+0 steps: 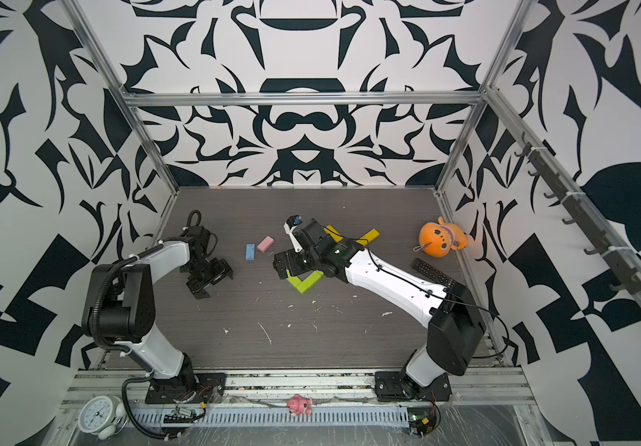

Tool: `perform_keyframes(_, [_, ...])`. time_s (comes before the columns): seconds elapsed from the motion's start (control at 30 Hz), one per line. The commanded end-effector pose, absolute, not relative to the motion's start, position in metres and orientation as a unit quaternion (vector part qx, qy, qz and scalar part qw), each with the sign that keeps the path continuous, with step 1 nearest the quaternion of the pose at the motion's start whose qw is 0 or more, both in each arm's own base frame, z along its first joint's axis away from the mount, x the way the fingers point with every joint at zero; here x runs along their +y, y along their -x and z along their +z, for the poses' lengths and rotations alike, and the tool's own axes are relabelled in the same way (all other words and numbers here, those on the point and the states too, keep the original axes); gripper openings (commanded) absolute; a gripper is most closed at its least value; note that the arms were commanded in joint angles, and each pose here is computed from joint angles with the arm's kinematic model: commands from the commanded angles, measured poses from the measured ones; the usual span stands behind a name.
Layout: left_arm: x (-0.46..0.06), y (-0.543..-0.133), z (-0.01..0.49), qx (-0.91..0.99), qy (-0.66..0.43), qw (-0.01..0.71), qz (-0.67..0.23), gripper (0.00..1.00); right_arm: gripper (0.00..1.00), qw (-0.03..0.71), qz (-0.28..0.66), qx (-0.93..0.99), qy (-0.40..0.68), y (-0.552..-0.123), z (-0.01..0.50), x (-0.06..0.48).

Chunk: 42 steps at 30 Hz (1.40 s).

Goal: Assemble the letter v with building blocks
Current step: Assemble the building block at the center of the board.

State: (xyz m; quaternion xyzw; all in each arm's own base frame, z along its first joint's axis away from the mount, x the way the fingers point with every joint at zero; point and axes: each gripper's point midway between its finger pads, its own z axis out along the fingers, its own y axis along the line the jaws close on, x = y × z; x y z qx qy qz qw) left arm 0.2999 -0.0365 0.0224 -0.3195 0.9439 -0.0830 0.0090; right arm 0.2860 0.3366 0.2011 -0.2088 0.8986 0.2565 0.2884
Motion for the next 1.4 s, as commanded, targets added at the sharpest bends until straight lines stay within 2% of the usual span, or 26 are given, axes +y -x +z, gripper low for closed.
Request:
perform_keyframes(0.0, [-0.032, -0.306, 0.011, 0.946, 0.315, 0.012, -0.071, 0.93, 0.99, 0.313, 0.275, 0.885, 0.209, -0.289, 0.227, 0.341])
perform_keyframes(1.37, [-0.027, -0.323, 0.009, 0.939, 0.333, 0.016, -0.091, 0.97, 0.99, 0.308, 0.272, 0.888, 0.207, -0.288, 0.222, 0.340])
